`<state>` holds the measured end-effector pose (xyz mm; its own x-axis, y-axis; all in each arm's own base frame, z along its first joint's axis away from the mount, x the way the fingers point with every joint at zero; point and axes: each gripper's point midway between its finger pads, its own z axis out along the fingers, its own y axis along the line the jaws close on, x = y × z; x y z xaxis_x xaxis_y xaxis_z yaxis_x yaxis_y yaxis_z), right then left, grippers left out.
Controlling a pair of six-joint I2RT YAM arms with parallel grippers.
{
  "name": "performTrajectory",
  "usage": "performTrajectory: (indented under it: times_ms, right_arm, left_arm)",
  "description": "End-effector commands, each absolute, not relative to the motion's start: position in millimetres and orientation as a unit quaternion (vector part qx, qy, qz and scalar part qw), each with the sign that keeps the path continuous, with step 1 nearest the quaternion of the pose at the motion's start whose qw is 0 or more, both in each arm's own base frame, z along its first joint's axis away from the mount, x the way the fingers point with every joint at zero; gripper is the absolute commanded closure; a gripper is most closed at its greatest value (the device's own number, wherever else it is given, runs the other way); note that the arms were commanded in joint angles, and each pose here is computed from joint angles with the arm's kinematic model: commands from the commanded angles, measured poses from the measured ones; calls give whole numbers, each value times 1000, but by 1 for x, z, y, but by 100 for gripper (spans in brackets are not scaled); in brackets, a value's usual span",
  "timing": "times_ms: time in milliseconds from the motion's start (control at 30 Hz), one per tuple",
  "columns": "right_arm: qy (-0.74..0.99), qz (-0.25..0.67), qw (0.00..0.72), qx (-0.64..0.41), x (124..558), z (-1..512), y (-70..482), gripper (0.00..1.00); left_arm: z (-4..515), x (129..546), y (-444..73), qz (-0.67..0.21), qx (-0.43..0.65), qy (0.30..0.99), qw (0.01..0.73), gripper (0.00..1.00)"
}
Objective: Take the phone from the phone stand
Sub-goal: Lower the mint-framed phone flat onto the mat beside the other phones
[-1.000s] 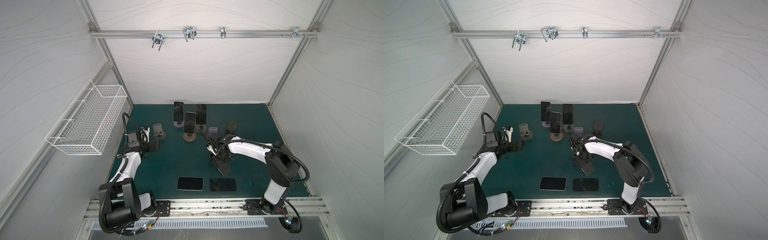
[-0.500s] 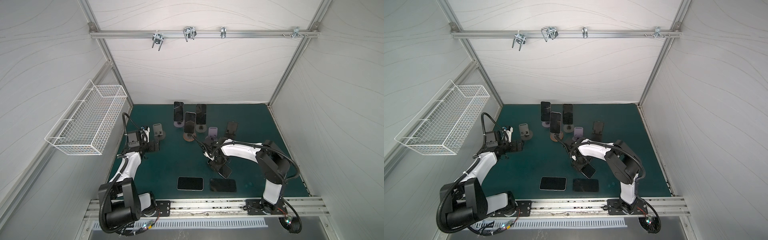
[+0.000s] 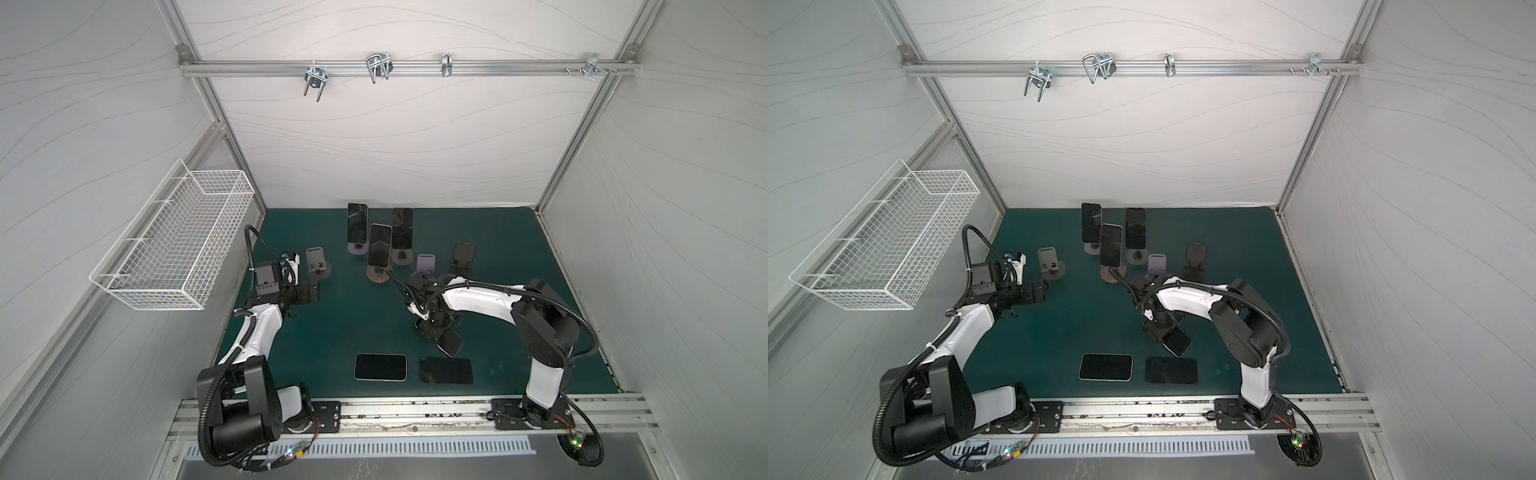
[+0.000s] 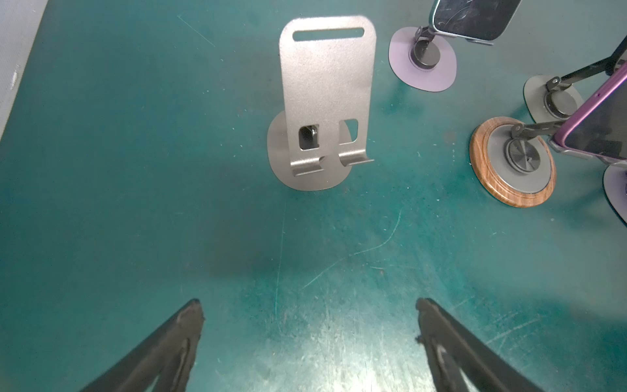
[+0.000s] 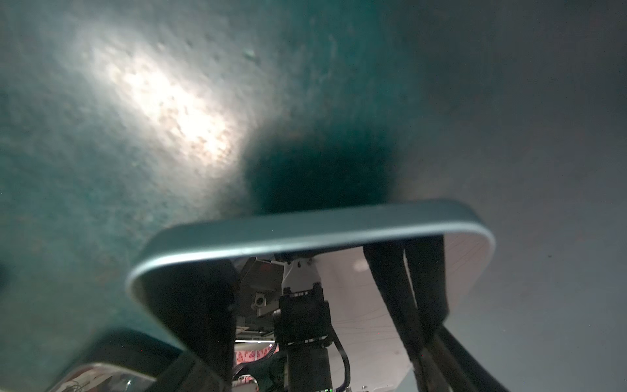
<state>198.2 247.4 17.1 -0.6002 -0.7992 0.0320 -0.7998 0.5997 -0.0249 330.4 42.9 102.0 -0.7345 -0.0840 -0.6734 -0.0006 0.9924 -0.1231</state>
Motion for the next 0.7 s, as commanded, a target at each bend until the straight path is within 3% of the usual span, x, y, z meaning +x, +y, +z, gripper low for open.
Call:
performTrajectory:
  times_ms: [0,667]
  right_arm:
    - [-888,23,91,451,170,-8,227,28]
    - [-892,4,109,439,167,-11,226,23]
  left_arm:
    - [112,334,45,-51,-15,923,382,0]
    - [111,334,46,-49,-17,923,381,1]
